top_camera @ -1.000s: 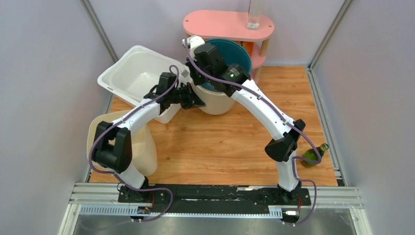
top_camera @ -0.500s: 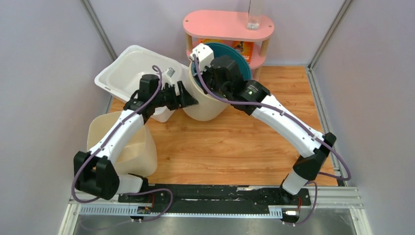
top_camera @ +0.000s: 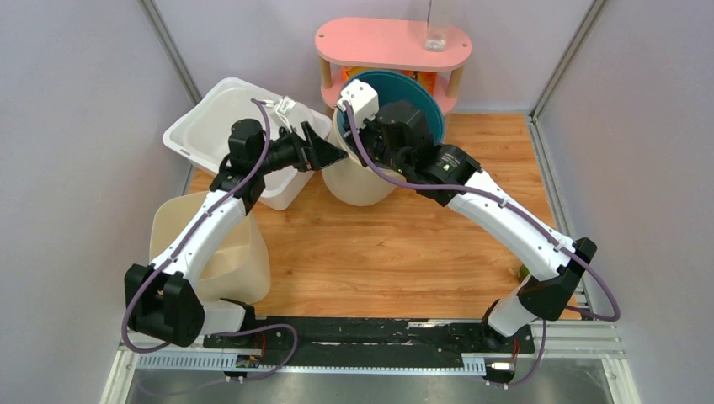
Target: Turn the large container upside down
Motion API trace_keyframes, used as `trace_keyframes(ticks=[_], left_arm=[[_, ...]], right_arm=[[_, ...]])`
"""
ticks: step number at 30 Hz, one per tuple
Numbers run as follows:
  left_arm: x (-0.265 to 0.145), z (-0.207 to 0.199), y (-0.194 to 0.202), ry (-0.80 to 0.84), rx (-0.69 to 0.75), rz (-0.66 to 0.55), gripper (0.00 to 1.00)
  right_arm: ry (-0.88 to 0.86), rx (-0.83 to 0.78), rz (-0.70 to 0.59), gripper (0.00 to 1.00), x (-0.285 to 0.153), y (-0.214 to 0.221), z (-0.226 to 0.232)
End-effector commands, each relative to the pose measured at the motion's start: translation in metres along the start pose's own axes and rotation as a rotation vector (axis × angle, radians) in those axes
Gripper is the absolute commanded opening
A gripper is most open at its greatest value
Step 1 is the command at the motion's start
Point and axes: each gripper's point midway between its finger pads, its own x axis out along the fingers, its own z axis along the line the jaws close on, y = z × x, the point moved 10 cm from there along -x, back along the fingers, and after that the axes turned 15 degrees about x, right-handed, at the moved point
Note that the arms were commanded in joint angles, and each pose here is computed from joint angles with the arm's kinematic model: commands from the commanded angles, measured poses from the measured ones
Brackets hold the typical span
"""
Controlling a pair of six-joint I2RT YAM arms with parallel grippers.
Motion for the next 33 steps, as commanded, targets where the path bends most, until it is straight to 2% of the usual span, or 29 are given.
trace_keyframes(ticks=[1, 3, 5, 10, 12, 18, 25, 33], left_arm=[[0.006, -0.016, -0.021, 0.168, 0.03, -0.076, 0.99], [0.008, -0.018, -0.023, 0.234, 0.034, -0.077, 0.97], [0.011, -0.015, -0.023, 0.223, 0.006, -0.064, 0.95], [0.02, 0.01, -0.009, -0.042, -0.087, 0.006, 0.9], [0.024, 0.017, -0.004, -0.089, -0.094, 0.017, 0.89], [0.044, 0.015, 0.01, -0.2, 0.055, 0.127, 0.83], [0.061, 0.04, 0.048, -0.381, 0.07, 0.244, 0.82], [0.071, 0.067, 0.072, -0.49, 0.102, 0.313, 0.83]], right_arm=[[-0.056, 0.012, -0.256, 0.0, -0.007, -0.052, 0.01], [-0.053, 0.016, -0.252, 0.0, -0.005, -0.05, 0.009], [-0.065, 0.022, -0.251, 0.0, -0.005, -0.05, 0.011], [-0.103, 0.057, -0.263, 0.0, -0.007, -0.055, 0.015], [-0.133, 0.084, -0.266, 0.0, -0.007, -0.058, 0.019], [-0.21, 0.184, -0.288, 0.0, -0.005, -0.072, 0.029], [-0.339, 0.28, -0.363, 0.0, -0.005, -0.109, 0.046], [-0.319, 0.28, -0.418, 0.0, -0.021, -0.126, 0.042]])
